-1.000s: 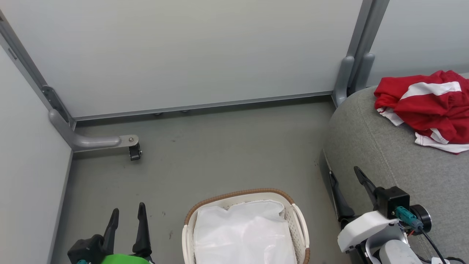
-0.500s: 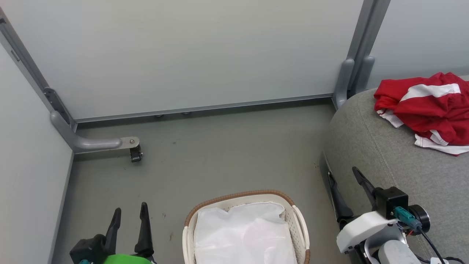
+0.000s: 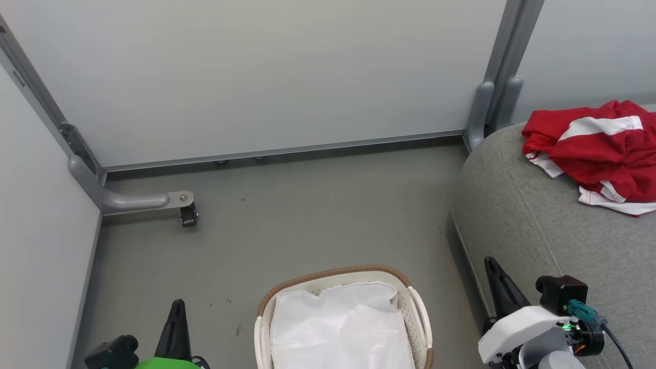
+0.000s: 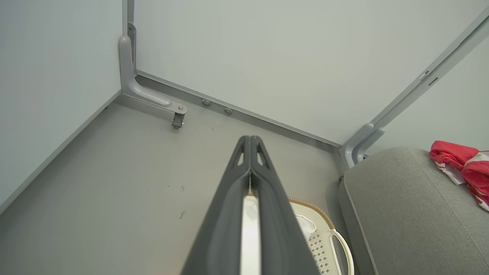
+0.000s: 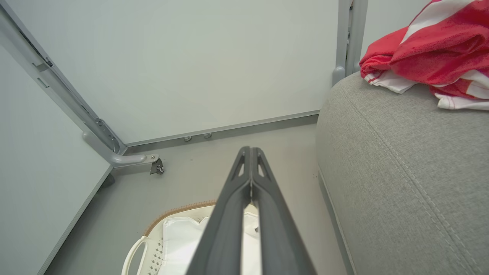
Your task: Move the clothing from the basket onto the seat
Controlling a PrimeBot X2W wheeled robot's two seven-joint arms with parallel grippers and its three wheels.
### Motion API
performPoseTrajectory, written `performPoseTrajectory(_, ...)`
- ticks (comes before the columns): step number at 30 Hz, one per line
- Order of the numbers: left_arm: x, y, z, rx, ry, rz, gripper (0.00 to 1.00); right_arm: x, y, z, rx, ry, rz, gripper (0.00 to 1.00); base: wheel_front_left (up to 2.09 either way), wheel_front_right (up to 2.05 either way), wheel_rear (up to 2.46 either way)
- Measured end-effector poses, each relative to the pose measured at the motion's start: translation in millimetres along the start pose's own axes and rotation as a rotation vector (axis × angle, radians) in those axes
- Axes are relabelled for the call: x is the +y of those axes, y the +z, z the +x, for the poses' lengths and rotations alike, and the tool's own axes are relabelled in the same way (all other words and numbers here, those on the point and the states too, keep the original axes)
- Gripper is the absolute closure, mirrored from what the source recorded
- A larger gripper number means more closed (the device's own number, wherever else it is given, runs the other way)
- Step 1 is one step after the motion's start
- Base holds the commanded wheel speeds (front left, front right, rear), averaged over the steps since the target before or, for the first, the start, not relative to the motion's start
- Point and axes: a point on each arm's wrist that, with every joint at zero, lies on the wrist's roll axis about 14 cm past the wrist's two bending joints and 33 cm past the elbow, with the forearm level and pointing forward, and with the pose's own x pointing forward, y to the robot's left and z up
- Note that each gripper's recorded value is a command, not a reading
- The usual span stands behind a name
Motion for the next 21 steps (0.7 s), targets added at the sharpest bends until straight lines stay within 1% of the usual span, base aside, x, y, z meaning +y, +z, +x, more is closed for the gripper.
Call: performPoseTrajectory(21,7.7,12.7,10.7,-0.004,0.044,-0.293,1.0,-22.4,9.1,-0.1,-0.016,-0.096,0.348,1.0,0.0,0.0,0.0)
